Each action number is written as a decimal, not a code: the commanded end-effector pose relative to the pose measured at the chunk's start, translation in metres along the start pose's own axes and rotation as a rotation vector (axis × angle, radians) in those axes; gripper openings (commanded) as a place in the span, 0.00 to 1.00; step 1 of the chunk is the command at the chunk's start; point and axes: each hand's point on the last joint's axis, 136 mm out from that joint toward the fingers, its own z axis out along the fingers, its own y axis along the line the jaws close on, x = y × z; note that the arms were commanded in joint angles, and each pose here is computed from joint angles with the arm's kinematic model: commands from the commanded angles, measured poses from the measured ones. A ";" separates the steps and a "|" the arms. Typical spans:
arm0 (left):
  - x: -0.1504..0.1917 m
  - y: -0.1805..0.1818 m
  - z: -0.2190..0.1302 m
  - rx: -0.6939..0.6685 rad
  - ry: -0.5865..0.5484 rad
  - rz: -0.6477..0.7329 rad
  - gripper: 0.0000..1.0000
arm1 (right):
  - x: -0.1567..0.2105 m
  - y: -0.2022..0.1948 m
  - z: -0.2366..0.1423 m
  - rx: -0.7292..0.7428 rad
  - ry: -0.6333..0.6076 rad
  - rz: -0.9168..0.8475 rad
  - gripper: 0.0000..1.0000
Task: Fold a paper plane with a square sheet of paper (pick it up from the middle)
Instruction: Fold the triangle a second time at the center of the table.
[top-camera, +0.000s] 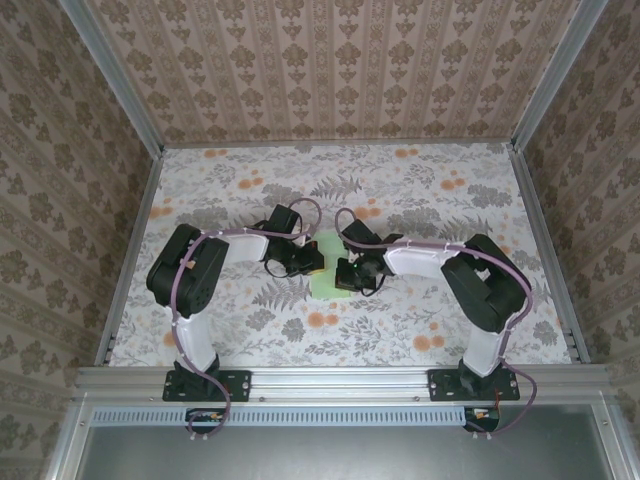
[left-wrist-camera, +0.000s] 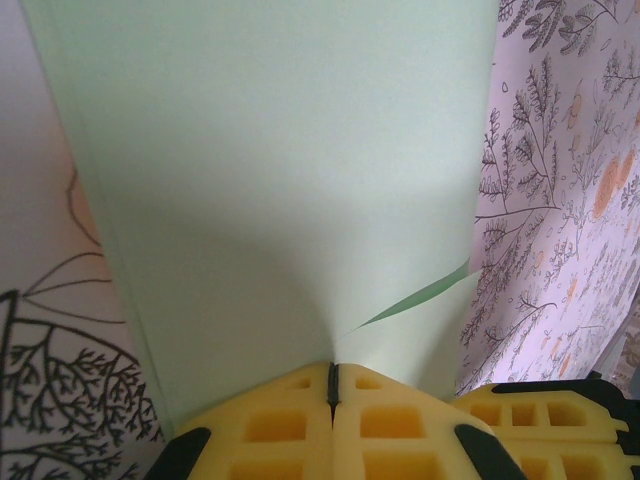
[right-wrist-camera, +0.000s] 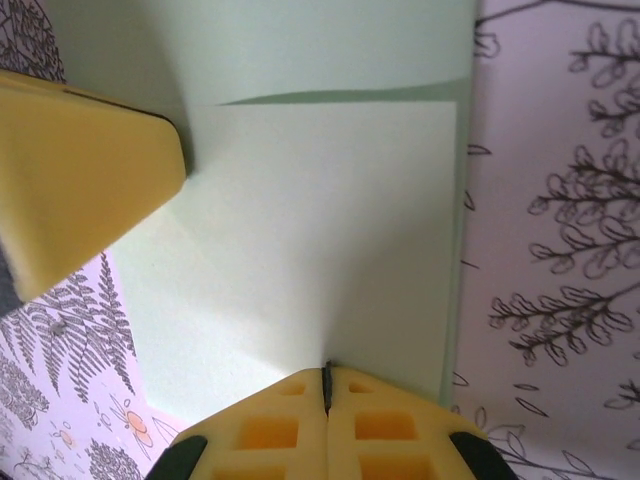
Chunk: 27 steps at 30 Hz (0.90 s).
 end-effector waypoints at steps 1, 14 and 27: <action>0.048 0.082 0.014 -0.278 0.115 -0.157 0.00 | 0.035 -0.042 -0.003 0.110 0.100 0.045 0.00; 0.046 0.078 0.014 -0.263 0.108 -0.152 0.00 | 0.007 0.025 -0.049 -0.185 -0.048 -0.054 0.00; 0.046 0.078 0.013 -0.263 0.106 -0.156 0.00 | -0.016 0.035 0.005 -0.145 0.042 -0.050 0.00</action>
